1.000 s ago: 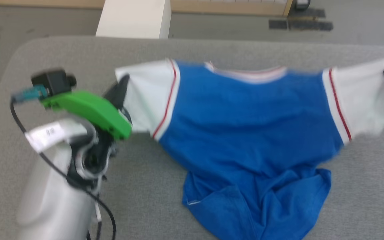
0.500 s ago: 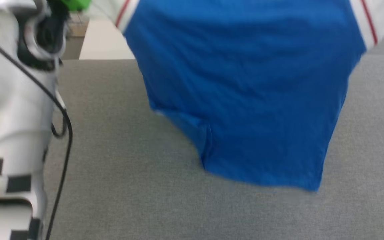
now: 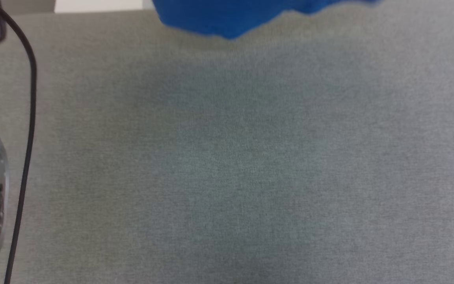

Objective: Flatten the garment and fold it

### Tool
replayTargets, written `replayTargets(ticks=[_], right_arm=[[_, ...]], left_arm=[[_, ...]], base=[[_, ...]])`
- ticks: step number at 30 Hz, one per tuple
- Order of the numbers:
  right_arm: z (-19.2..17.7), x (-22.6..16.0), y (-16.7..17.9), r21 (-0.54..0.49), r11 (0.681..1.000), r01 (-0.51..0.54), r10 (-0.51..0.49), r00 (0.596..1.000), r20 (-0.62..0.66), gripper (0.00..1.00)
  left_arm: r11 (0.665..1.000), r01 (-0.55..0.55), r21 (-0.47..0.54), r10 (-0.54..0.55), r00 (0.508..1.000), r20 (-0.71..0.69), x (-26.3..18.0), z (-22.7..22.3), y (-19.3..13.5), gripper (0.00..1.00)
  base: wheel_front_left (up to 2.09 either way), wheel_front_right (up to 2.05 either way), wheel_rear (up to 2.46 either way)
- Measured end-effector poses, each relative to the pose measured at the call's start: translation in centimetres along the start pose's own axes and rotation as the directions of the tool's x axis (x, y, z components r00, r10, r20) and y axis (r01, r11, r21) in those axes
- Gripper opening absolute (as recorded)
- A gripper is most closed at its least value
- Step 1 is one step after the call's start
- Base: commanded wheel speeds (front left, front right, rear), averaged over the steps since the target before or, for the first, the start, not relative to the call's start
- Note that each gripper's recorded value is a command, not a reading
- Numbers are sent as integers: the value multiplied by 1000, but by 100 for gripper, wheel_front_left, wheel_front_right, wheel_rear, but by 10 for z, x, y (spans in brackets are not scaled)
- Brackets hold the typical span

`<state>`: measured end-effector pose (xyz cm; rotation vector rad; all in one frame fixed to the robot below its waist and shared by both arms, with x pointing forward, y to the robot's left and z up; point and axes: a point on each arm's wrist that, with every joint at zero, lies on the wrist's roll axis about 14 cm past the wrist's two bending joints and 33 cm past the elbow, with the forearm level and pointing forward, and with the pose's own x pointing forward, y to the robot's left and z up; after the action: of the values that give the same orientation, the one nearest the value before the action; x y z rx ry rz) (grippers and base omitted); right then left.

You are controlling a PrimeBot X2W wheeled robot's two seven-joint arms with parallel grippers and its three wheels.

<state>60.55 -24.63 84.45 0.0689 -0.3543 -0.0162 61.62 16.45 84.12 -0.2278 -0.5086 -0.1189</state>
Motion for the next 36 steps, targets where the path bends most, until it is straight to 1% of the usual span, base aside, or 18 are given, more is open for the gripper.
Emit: replayTargets(ticks=[3, 9, 13, 17, 20, 21, 23, 27, 30, 33, 36], right_arm=[[-25, 13, 2, 4, 1000, -6, 6, 1000, -19, 0], [-91, 24, 5, 32, 999, -36, 40, 992, -121, 0], [-131, 17, 1, 57, 997, -43, 52, 982, -180, 0], [-166, -2, 0, 104, 993, -50, 74, 969, -236, 0], [-186, -26, 0, 133, 989, -58, 93, 958, -272, 0], [-194, -38, 0, 152, 987, -56, 98, 953, -286, 0], [-208, -61, 2, 175, 983, -59, 114, 940, -322, 0], [-238, -120, 2, 213, 976, -47, 133, 903, -409, 0], [-256, -169, 2, 247, 969, -17, 136, 871, -471, 0], [-269, -216, -1, 257, 966, 17, 125, 841, -526, 0], [-276, -260, -10, 256, 964, 71, 90, 818, -568, 0]], left_arm=[[1000, -19, -15, 19, 1000, -10, 8, -24, 11, 0], [998, -50, -37, 46, 994, -101, 4, -91, 33, 0], [994, -78, -76, 64, 983, -171, -15, -128, 47, 0], [990, -97, -99, 71, 967, -244, -46, -158, 59, 0], [984, -116, -132, 74, 956, -286, -75, -173, 62, 0], [977, -138, -163, 85, 951, -296, -87, -177, 64, 0], [972, -155, -176, 90, 939, -331, -112, -186, 67, 0], [954, -222, -202, 123, 903, -412, -174, -203, 74, 0], [943, -266, -199, 144, 867, -478, -223, -212, 76, 0], [924, -328, -199, 178, 826, -535, -275, -218, 80, 0], [895, -401, -195, 210, 764, -611, -331, -225, 83, 0]], base=[[0, 0, 0], [0, 0, 0], [0, 0, 0], [0, 0, 0], [0, 0, 0], [0, 0, 0], [0, 0, 0], [0, 0, 0], [0, 0, 0], [0, 0, 0], [0, 0, 0]])
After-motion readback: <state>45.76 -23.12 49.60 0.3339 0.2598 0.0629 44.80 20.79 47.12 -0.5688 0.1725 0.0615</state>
